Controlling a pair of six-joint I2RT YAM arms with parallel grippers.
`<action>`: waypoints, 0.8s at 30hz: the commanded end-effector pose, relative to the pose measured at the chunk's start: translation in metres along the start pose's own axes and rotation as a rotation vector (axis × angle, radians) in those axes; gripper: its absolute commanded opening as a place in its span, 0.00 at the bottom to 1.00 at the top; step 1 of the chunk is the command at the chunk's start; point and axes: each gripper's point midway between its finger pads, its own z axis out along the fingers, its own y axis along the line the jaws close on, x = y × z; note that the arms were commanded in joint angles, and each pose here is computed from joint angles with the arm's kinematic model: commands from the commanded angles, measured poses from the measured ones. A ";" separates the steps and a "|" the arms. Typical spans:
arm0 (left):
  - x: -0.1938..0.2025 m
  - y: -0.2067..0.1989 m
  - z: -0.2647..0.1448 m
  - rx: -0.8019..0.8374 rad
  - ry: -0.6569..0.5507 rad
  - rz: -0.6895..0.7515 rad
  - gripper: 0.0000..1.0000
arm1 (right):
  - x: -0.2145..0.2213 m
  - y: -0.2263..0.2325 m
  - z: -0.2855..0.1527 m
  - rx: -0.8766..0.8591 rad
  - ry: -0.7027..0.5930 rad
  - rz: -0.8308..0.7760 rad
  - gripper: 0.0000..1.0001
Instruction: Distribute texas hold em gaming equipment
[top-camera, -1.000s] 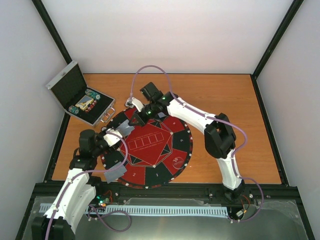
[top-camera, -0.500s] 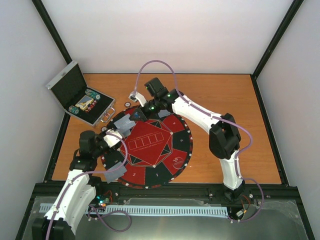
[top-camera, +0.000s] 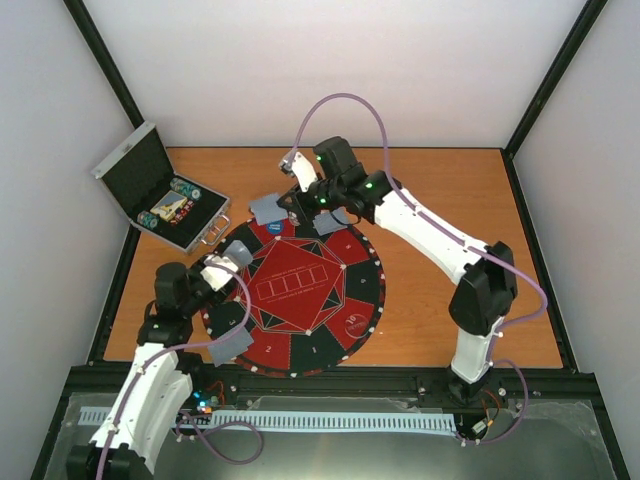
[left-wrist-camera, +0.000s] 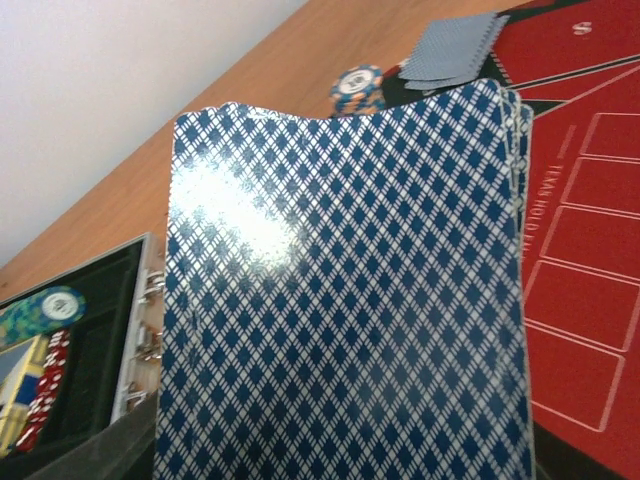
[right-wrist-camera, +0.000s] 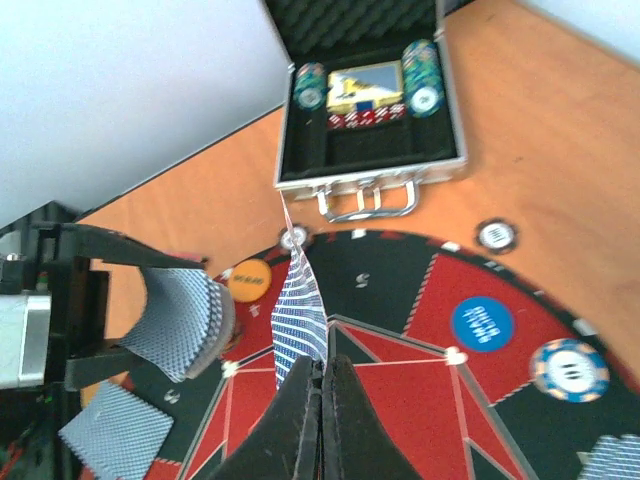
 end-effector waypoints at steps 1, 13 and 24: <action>-0.009 0.029 -0.009 -0.123 -0.031 -0.040 0.57 | -0.009 -0.023 -0.013 0.170 -0.047 -0.065 0.03; -0.009 0.041 -0.018 -0.180 -0.043 -0.041 0.56 | 0.016 -0.051 0.013 0.368 0.031 -0.198 0.03; -0.010 0.054 -0.026 -0.249 -0.062 -0.051 0.56 | 0.095 0.008 0.067 0.407 0.058 -0.702 0.03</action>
